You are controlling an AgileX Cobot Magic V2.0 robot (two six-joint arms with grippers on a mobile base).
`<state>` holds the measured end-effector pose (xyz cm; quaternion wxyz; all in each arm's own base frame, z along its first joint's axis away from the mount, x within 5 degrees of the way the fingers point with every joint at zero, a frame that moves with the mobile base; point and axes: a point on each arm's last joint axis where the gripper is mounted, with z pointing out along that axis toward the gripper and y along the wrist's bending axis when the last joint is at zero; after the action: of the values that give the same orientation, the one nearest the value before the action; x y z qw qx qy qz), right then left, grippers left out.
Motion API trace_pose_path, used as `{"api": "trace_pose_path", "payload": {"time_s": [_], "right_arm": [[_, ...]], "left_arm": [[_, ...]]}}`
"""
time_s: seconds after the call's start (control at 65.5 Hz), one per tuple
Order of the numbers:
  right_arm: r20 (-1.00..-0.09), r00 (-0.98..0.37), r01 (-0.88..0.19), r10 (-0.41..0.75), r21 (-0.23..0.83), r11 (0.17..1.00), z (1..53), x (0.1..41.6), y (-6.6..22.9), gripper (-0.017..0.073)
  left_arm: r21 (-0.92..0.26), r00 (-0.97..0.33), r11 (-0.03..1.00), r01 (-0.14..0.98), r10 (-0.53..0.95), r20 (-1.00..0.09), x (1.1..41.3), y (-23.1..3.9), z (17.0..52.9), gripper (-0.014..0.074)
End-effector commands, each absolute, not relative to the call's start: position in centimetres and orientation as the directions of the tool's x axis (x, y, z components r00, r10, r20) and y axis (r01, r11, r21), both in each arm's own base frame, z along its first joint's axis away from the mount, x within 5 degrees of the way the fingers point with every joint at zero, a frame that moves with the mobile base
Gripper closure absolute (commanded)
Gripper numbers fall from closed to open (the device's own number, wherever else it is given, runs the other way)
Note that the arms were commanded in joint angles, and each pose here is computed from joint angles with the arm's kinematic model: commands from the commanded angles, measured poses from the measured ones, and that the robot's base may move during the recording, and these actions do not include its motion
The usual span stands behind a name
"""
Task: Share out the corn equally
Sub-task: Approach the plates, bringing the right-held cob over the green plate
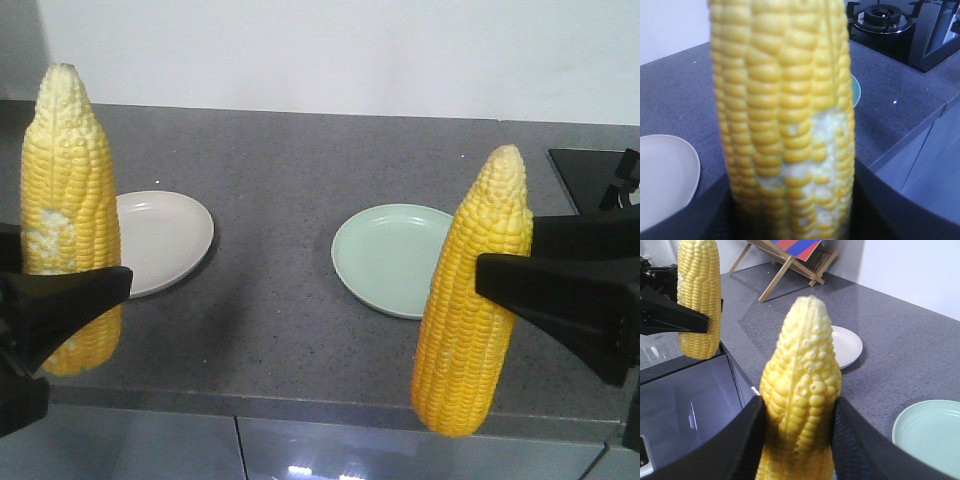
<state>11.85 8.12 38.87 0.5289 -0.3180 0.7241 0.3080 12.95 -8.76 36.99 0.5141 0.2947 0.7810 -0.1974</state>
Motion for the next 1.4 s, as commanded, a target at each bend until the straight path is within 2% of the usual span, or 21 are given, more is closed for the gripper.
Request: {"api": "trace_pose_path", "payload": {"time_s": [0.0,1.39], "right_arm": [[-0.977,-0.201,-0.777,-0.074,0.113,0.620,40.15,11.79,8.04,0.0348],[-0.977,-0.201,-0.777,-0.074,0.113,0.620,40.15,11.79,8.04,0.0348]], "left_arm": [[-0.014,-0.242,0.764,0.646,0.187,-0.952,12.94,-8.65,38.52,0.0356],[-0.014,-0.242,0.764,0.646,0.187,-0.952,12.94,-8.65,38.52,0.0356]]}}
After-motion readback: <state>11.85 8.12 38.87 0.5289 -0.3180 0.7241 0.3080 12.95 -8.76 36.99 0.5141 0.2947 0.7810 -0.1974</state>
